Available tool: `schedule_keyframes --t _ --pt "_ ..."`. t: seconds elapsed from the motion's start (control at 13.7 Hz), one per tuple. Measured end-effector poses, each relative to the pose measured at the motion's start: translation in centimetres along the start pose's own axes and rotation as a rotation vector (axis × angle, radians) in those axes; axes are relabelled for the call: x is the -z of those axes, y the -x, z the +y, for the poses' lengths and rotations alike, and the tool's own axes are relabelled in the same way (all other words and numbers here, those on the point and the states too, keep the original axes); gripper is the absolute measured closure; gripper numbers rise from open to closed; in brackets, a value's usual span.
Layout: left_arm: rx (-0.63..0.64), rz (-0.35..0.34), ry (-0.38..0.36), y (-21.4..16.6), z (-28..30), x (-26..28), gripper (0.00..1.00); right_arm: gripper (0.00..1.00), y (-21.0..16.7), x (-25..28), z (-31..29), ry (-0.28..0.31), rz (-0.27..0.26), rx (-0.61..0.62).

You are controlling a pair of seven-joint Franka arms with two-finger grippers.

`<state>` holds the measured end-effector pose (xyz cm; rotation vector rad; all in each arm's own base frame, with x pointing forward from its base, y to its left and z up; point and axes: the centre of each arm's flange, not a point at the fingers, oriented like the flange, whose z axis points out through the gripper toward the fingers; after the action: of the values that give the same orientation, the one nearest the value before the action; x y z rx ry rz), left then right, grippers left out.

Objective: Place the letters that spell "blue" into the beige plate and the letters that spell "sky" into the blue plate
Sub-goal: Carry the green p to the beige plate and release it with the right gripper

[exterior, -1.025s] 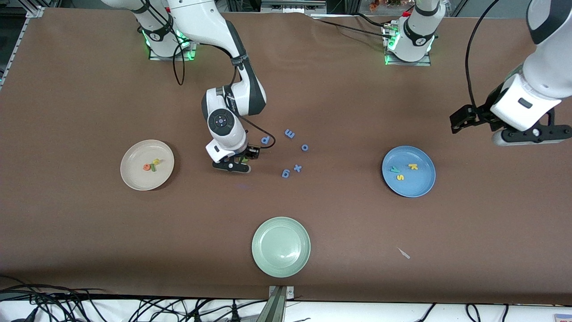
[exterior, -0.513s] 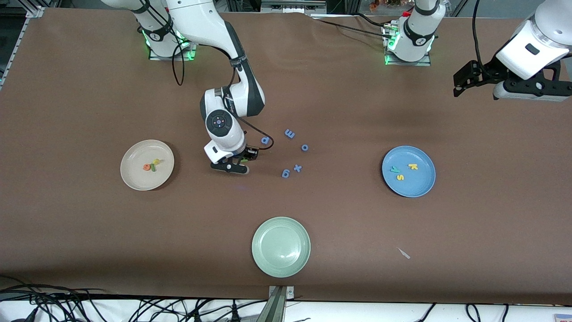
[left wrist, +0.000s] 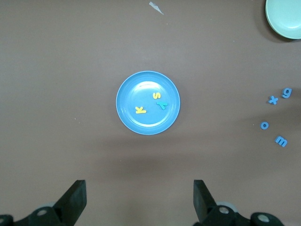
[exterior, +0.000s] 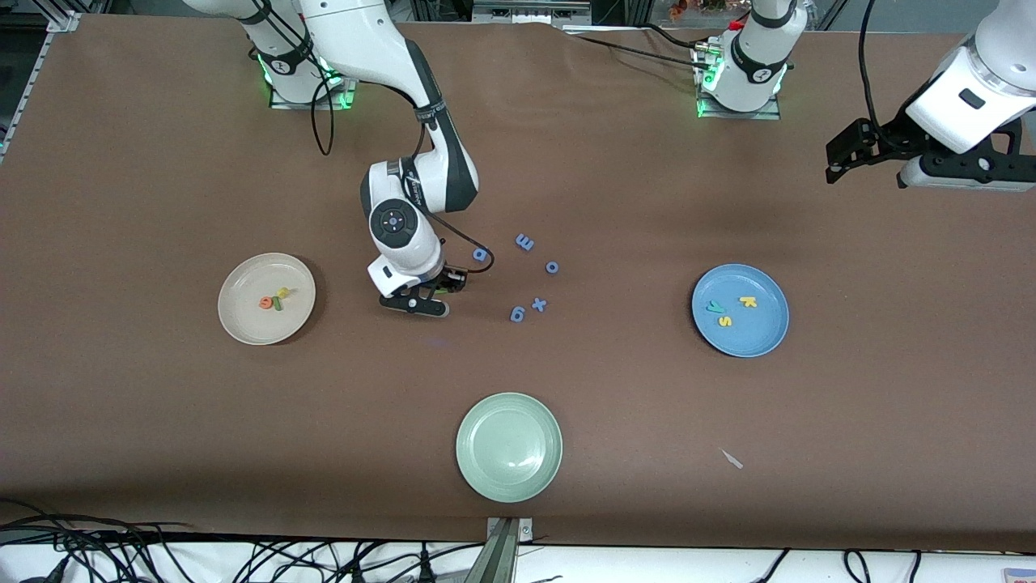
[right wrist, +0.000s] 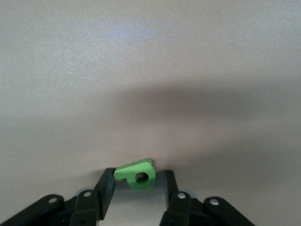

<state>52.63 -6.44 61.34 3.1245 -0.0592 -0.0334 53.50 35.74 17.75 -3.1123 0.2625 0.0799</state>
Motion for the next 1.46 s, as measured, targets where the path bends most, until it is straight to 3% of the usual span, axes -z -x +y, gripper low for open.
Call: schedule_keyframes --t 0.44,0.95,1.24,1.46 --pt "0.000 0.004 0.003 -1.1 0.0 0.0 0.00 0.61 -0.2 0.1 0.2 -0.016 -0.001 -0.020" --pt "0.001 0.004 -0.003 -1.2 -0.2 0.0 0.00 0.61 -1.1 0.6 0.6 -0.029 0.000 -0.031" --pt "0.000 0.004 -0.003 -1.2 -0.2 0.0 0.00 0.61 -4.4 3.7 4.9 0.004 -0.050 0.043" --pt "0.000 0.005 -0.003 -1.2 -0.2 0.0 0.00 0.61 -7.2 6.8 11.0 0.029 -0.128 0.132"
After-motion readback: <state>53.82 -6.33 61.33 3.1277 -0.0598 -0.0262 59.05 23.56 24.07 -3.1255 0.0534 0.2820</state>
